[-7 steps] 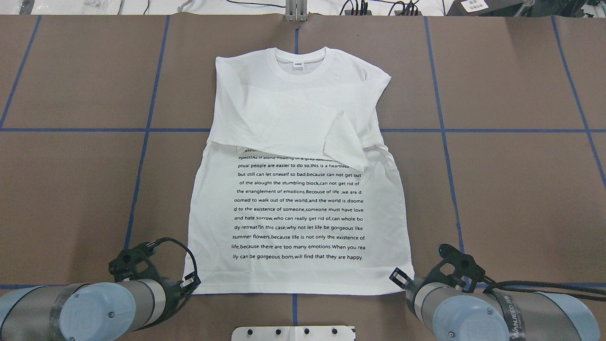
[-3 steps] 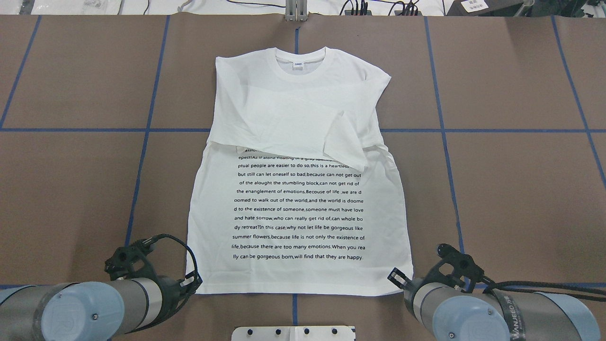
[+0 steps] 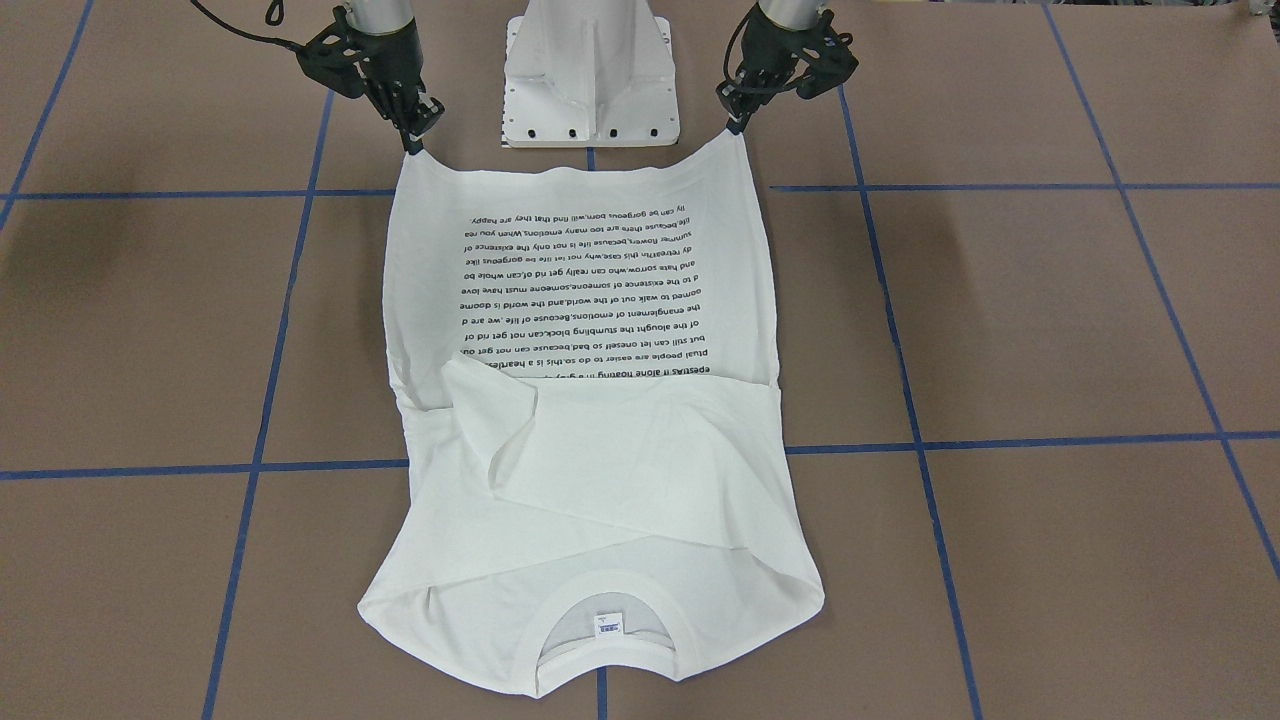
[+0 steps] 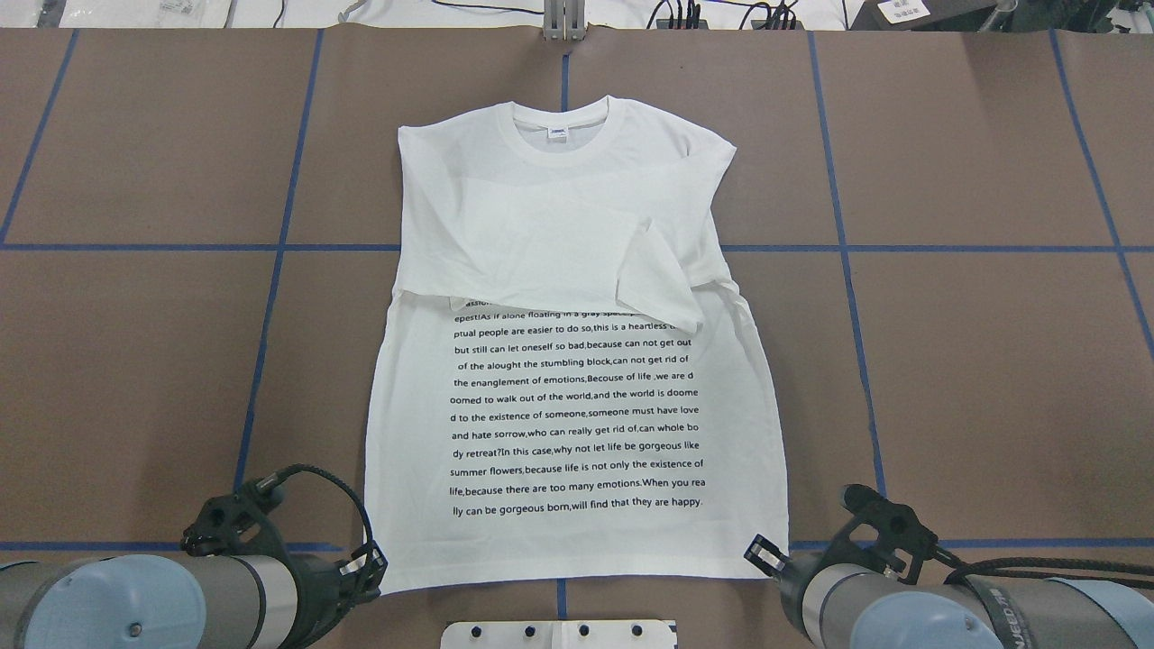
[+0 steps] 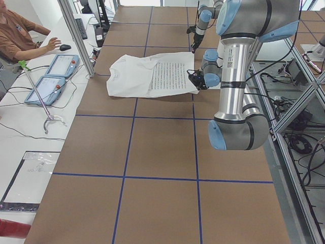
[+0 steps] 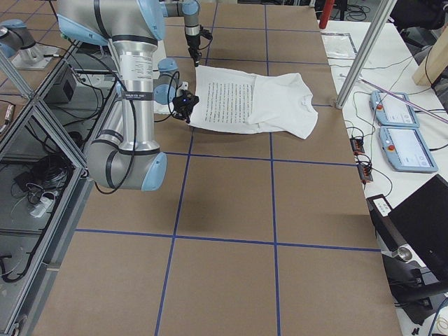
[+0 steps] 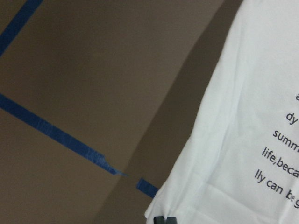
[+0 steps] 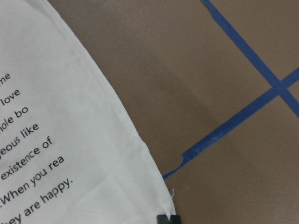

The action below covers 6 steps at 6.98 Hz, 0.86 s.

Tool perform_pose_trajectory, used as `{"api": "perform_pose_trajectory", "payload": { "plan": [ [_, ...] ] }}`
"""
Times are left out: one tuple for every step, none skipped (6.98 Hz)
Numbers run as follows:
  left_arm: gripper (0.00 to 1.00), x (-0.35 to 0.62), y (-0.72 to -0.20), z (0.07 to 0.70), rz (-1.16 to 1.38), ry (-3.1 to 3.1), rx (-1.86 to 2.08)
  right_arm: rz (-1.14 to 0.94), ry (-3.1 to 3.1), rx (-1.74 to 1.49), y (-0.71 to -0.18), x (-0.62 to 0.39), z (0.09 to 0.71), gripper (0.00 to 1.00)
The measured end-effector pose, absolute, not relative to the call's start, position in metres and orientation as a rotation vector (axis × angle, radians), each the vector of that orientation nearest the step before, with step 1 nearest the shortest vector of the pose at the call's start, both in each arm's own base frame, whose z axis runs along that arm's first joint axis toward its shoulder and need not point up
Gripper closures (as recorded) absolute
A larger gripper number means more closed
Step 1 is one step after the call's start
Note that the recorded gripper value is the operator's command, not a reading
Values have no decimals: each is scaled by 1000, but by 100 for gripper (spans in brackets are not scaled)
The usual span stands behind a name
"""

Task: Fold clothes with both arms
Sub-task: 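Lift the hem and fold it up toward the collar with both grippers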

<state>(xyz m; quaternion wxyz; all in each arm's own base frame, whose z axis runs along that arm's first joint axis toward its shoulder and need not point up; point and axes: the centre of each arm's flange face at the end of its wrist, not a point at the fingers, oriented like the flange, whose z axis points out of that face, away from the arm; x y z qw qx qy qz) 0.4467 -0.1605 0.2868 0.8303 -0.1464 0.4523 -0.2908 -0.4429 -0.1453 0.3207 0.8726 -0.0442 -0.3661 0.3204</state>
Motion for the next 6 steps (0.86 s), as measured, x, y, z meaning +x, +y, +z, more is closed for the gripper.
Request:
{"api": "perform_pose_trajectory", "payload": {
  "plan": [
    [100, 440, -152, 276, -624, 947, -357, 641, -748, -99, -133, -429, 310, 100],
    [100, 436, -149, 269, -629, 949, -379, 629, -739, -101, -128, -420, 301, 100],
    [100, 433, -152, 262, -636, 961, -384, 636, -740, -95, -133, -414, 297, 100],
    [100, 430, -163, 253, -653, 989, -373, 658, -743, -82, -147, -410, 294, 100],
    [100, 426, -190, 241, -650, 1036, -318, 680, -755, -60, -169, -408, 289, 100],
    [100, 424, -229, 233, -591, 1073, -198, 687, -770, -30, -197, -412, 281, 100]
  ]
}}
